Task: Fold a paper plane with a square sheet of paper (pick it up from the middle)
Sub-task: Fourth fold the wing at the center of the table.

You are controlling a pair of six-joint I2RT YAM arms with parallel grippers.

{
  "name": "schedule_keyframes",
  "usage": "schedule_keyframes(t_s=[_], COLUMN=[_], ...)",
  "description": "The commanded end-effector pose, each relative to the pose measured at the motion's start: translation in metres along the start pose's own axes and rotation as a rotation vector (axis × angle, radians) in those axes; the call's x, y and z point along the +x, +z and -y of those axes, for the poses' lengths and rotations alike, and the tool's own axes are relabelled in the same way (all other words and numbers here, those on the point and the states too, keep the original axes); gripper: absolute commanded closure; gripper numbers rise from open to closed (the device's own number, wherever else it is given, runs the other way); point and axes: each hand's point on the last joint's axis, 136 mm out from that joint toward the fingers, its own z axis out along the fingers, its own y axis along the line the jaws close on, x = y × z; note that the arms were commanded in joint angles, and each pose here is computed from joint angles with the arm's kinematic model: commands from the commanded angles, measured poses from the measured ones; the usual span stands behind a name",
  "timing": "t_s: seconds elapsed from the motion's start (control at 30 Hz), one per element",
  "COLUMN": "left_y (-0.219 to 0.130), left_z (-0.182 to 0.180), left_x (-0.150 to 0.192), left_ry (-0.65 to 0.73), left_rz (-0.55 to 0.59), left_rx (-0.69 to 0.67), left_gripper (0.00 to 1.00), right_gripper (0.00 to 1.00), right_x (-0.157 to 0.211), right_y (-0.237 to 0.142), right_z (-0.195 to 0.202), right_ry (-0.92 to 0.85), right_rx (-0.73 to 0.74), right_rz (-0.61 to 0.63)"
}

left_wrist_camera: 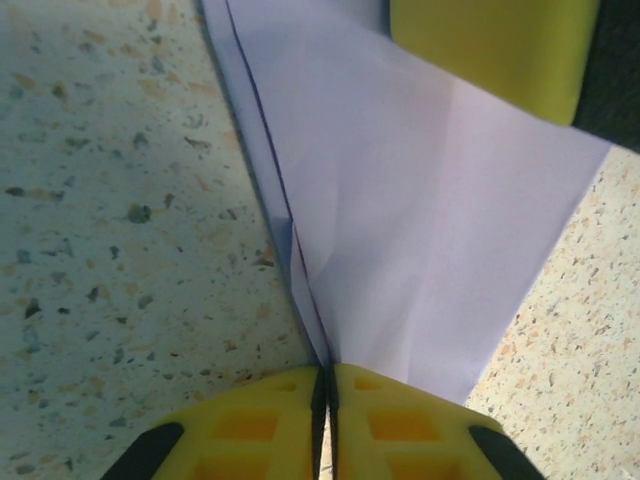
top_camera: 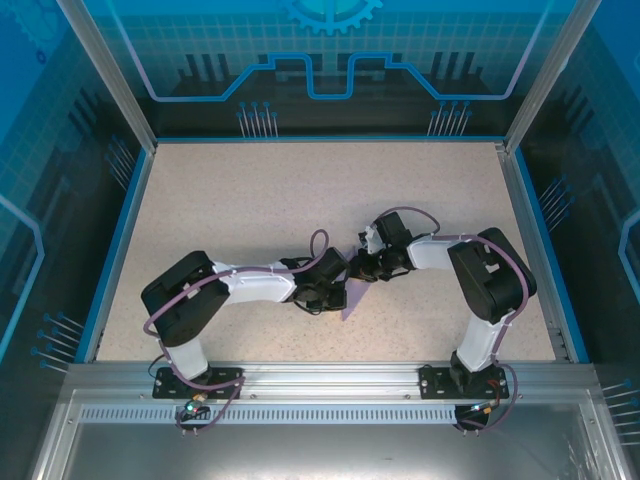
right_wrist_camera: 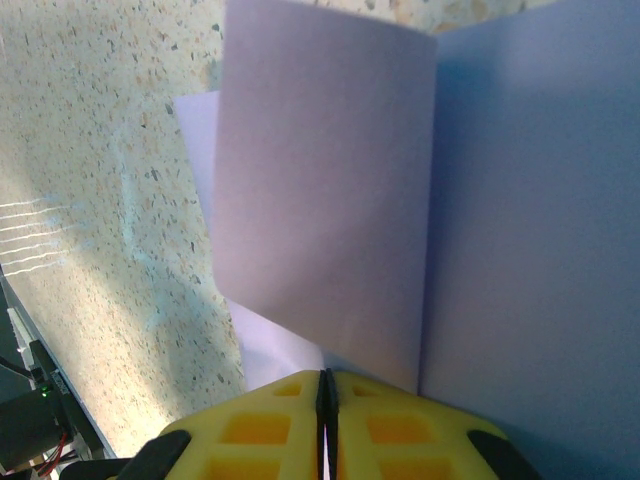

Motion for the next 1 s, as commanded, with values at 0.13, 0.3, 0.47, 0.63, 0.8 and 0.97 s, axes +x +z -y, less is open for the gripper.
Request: schedule_keyframes(t_s=[0.13,0.3,0.47,0.63,0.8,0.97], left_y=[-0.01,-0.033,-0.039,-0.025,-0.015,-0.007], left_z=[0.001,0.02,0.031,0.029,0.022,0.02], left_x=[-0.008,-0.013,-0.011,-0.005,-0.002,0.003], left_ry=[0.038,0.028,0.038,0.041,0.043,0.046], left_rz=[0.05,0.086,0.087,0.047,0.031,0.005], left_rx=[-0.03,0.043,0.069,0.041,0.009,-0.002], left_gripper=[0.89,0.83,0.79,0.72,0.69,0.69], right_gripper=[0.88,0.88,0.88,0.88,0.88,0.88], right_x=[0.024,0.025,0.026,0.027,0.029,0.03], right_y=[0.011,0.011,0.012,0.012,0.013,0.014], right_z=[0.036,0.037,0.038,0.039,0.04,0.042], right_ry=[0.078,0.076,0.076,0.078,0.081,0.084], right_rx=[0.093,0.094,0.094,0.093,0.094,0.094], right_rz=[-0.069,-0.07,-0.072,-0.074,-0.077,-0.079])
